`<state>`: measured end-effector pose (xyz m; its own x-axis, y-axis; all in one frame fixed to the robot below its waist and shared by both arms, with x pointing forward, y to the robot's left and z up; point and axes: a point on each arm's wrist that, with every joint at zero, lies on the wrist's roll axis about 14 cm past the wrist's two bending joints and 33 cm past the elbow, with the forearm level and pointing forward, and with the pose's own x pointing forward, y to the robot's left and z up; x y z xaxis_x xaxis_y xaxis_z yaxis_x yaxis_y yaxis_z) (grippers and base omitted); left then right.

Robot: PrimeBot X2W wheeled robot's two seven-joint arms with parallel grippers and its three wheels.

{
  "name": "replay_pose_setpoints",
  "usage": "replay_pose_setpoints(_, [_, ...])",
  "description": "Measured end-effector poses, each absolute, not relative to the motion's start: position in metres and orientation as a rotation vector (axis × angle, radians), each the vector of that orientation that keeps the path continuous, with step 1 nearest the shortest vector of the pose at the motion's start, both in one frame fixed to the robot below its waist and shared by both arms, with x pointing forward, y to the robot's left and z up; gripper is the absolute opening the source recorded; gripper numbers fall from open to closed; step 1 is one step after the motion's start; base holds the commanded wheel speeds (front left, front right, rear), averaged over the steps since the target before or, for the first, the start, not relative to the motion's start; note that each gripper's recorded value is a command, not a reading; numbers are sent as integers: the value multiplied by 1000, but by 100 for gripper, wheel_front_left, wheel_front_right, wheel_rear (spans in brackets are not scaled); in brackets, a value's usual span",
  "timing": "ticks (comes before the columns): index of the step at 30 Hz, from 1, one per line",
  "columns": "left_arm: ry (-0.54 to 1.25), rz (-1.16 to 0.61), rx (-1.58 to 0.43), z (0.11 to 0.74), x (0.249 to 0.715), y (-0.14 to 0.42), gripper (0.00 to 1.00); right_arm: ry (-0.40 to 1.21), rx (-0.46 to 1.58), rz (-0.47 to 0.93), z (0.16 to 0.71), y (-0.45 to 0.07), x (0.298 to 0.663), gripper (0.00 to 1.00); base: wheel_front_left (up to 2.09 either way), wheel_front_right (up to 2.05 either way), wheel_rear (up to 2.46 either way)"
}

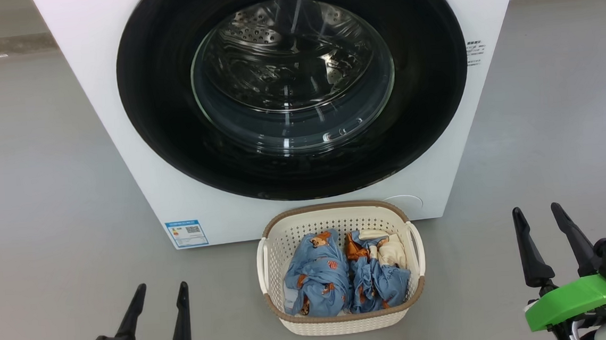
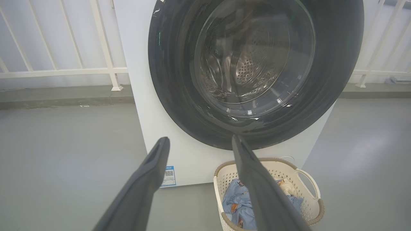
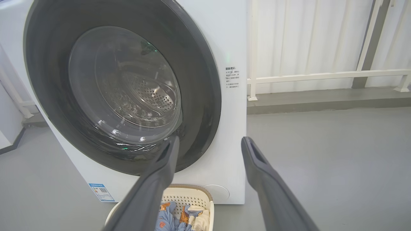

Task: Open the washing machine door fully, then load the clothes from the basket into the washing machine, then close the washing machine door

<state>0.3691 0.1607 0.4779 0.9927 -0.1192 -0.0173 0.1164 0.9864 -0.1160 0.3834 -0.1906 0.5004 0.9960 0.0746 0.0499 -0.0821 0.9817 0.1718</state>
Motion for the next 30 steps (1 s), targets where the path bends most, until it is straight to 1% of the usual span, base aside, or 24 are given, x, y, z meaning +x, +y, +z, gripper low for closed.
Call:
replay_pose_setpoints(7, [25, -114, -103, 478, 370, 163, 100, -47, 179, 75, 501, -191, 382, 100, 7, 7, -14])
replay_pose_setpoints(13, [25, -107, -99, 478, 371, 165, 100, -48, 182, 71, 501, -192, 382, 100, 51, 51, -103])
replay_pose_setpoints(18, [28, -103, -99, 477, 372, 166, 100, -44, 182, 69, 500, -192, 382, 100, 95, 95, -189])
replay_pose_setpoints(30, [35, -105, -106, 474, 376, 162, 100, -31, 183, 64, 495, -193, 384, 100, 123, 123, -245])
